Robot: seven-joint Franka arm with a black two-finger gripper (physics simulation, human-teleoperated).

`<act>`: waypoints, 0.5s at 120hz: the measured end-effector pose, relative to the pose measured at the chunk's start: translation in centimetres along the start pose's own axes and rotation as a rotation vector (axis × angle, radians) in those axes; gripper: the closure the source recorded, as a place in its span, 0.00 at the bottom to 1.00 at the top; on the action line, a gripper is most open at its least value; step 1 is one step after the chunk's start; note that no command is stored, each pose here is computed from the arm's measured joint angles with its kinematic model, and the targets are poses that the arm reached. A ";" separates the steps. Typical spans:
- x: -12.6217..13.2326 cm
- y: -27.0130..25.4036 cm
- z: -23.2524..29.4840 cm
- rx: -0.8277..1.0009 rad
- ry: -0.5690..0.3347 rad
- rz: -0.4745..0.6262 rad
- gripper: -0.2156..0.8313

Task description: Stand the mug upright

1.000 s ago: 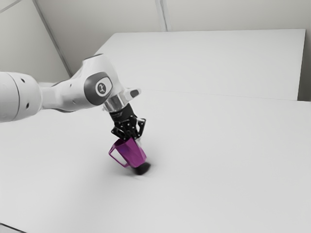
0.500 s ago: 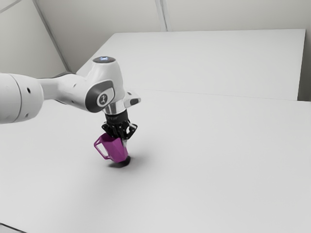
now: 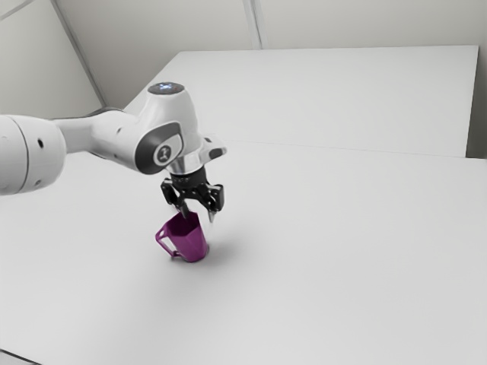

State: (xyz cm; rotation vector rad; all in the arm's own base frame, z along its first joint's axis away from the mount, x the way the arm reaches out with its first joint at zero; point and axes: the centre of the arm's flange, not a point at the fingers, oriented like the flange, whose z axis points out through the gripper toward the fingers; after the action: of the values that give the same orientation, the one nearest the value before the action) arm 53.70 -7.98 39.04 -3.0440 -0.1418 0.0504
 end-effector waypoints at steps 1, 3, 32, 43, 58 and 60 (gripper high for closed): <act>0.0 0.0 -0.1 0.000 0.002 0.000 0.41; 0.0 -0.1 -0.5 0.001 0.008 0.000 0.39; 1.3 -0.5 -6.1 -0.015 0.107 0.002 0.27; 2.1 -0.6 -8.6 -0.019 0.142 0.015 0.25; 2.9 -0.9 -12.3 -0.009 0.172 0.030 0.23; 3.0 -1.0 -12.8 -0.007 0.175 0.031 0.23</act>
State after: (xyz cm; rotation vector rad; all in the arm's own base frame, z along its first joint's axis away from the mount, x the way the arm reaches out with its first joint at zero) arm 57.03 -7.91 51.84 -3.0387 -0.0813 -0.2136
